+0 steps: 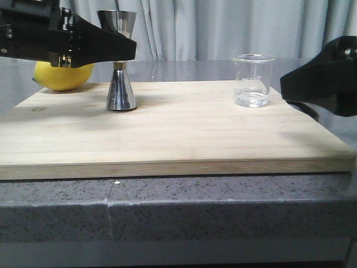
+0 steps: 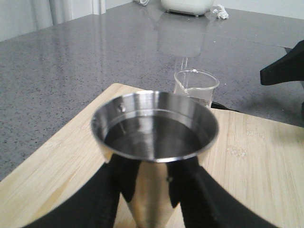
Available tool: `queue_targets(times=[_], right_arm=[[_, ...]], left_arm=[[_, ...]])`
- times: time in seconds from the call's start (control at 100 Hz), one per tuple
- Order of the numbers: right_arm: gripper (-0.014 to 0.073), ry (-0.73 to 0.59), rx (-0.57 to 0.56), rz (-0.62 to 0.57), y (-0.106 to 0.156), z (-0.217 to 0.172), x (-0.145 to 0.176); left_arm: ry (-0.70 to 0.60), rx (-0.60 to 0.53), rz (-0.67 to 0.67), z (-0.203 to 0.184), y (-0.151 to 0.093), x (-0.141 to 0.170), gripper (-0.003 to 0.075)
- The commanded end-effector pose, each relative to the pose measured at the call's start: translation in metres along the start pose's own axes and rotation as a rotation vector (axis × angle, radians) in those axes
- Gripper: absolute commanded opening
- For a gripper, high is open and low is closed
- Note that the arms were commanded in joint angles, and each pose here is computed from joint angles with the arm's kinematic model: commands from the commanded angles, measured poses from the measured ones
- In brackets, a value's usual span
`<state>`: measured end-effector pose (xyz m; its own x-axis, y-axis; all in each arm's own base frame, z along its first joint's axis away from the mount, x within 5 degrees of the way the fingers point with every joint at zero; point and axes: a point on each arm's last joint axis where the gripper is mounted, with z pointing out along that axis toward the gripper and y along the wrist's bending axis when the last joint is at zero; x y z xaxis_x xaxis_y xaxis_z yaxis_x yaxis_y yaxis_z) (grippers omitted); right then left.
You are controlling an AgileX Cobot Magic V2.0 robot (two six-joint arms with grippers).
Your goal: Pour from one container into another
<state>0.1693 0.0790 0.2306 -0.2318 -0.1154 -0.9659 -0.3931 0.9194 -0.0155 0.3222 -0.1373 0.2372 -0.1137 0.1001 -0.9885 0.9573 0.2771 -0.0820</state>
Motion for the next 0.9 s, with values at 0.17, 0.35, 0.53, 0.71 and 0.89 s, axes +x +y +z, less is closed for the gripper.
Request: queue_targets(times=[0.17,0.35,0.53,0.71,0.89], right_arm=[[0.055,-0.114,0.007,-0.025,-0.001,-0.002,-0.016],[0.055,-0.115,0.007,-0.025,-0.001,-0.002,-0.017],[0.055,-0.05,-0.012,-0.021,0.001,-0.001,-0.022],[0.055,0.093,-0.037,-0.011,0.0,-0.005,-0.046],[0.055,0.241,-0.006,-0.017,-0.013,-0.016,-0.073]], left_arm=[[-0.129,0.074,0.047,-0.002,-0.01,-0.028,0.0279],[-0.129,0.074,0.047,-0.002,-0.01,-0.028,0.0423],[-0.06,0.062,0.053,-0.004,-0.012,-0.028,0.0489],[0.117,-0.021,0.067,-0.014,-0.02,-0.037,0.0489],[0.278,-0.091,0.065,-0.031,-0.036,-0.051,0.0489]])
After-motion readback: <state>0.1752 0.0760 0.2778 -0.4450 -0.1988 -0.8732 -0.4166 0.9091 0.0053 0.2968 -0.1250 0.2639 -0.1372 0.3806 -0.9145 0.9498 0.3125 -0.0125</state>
